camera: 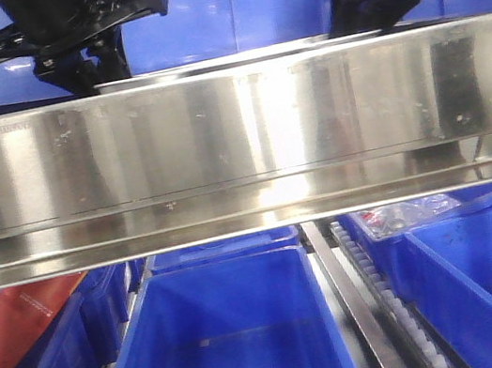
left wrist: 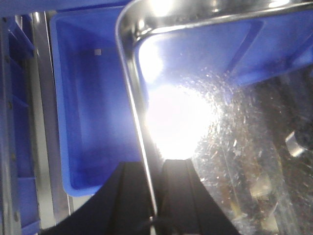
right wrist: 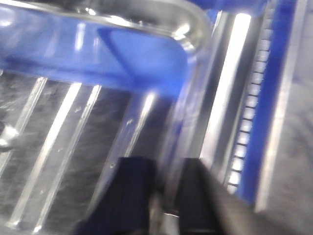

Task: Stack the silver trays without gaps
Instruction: 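Lift the tray with both grippers and pull it off the shelf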

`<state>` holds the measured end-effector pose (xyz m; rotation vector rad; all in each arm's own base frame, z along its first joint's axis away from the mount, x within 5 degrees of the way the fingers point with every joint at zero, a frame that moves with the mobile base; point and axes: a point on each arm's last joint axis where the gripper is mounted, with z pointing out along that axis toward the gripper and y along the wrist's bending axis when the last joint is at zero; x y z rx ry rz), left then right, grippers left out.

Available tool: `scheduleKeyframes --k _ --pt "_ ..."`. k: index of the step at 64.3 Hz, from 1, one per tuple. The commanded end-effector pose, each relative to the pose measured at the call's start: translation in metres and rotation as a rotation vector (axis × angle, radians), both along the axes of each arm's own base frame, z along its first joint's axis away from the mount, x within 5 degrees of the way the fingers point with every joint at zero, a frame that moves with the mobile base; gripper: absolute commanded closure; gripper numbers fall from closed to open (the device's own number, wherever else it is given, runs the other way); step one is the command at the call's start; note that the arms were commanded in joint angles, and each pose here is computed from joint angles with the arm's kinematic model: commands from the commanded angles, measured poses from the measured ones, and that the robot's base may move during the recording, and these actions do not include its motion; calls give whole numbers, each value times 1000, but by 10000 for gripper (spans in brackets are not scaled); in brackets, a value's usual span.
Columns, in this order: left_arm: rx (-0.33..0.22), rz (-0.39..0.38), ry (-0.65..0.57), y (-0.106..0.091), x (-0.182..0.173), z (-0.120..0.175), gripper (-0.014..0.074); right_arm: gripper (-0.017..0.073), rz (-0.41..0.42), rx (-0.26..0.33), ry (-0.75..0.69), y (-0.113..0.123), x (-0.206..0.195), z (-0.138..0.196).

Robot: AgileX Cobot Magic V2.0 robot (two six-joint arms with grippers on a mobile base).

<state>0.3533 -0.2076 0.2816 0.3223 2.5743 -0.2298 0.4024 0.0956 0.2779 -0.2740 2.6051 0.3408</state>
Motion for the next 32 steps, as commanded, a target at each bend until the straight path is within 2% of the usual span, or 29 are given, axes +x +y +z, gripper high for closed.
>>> scheduleKeyframes --k 1,13,32 --pt "-8 -20 -21 -3 -1 4 613 645 18 3 -14 3 0 3" --pt "-9 -20 -26 -3 -1 5 613 638 19 4 -19 2 -1 5" --pt "-30 -20 -62 2 -8 25 613 638 22 16 -81 0 -14 34"
